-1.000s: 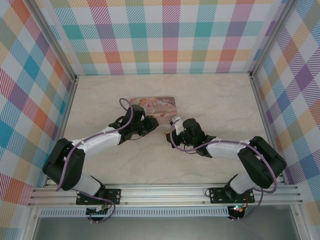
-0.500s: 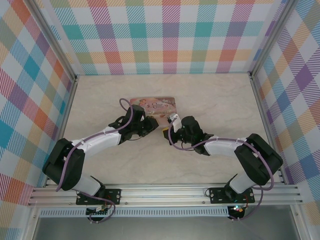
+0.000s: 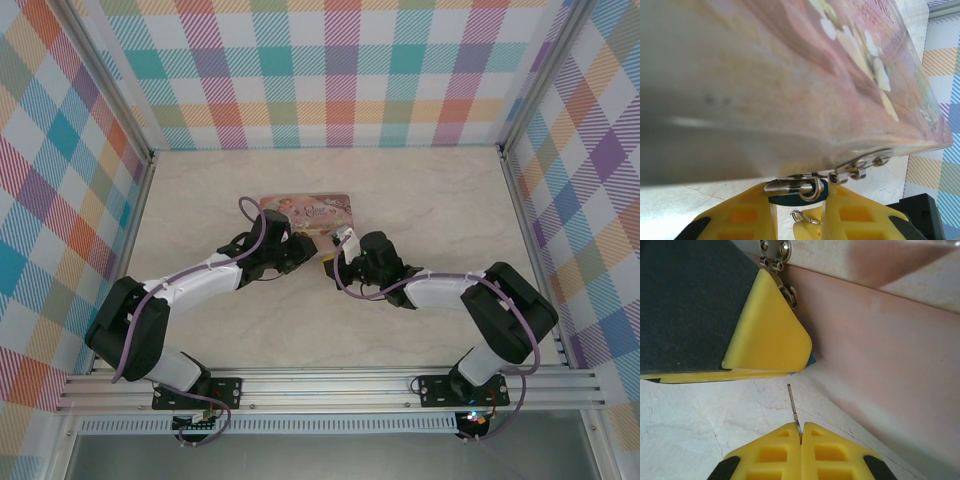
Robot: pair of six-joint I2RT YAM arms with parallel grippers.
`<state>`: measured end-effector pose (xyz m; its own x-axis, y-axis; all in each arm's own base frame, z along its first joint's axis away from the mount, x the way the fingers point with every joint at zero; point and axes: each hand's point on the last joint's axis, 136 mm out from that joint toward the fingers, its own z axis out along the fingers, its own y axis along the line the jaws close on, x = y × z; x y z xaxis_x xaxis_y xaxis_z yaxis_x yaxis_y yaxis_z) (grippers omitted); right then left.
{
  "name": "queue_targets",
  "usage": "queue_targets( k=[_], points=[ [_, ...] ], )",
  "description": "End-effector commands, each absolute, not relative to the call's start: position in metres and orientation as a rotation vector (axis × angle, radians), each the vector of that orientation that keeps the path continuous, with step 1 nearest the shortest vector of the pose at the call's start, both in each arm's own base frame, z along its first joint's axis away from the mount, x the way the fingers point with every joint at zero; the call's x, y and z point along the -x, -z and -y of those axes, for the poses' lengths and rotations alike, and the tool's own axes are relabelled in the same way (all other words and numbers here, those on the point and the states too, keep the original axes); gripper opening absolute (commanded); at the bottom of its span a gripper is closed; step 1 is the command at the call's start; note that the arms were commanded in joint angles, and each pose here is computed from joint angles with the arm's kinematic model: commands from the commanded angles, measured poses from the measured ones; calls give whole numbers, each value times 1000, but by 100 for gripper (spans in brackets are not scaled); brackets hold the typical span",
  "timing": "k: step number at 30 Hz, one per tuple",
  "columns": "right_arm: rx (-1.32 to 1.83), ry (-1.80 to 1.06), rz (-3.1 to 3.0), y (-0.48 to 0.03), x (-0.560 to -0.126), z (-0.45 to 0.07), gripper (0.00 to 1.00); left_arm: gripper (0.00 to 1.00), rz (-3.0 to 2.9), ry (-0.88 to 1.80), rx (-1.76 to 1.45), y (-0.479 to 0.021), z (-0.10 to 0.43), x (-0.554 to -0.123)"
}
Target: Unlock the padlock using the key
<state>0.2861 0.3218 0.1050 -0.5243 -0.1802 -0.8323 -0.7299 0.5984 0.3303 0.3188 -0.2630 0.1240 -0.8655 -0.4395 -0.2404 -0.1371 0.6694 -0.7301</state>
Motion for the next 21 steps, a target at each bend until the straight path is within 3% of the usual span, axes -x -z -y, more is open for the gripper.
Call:
queue_targets(
  k=[1, 21],
  points=[
    [718, -903, -1962, -122, -295, -329, 0, 14, -2430, 1142, 421, -155, 276, -319],
    [724, -914, -1975, -114, -297, -328, 0, 13, -2423, 1157, 429, -158, 277, -318]
  ],
)
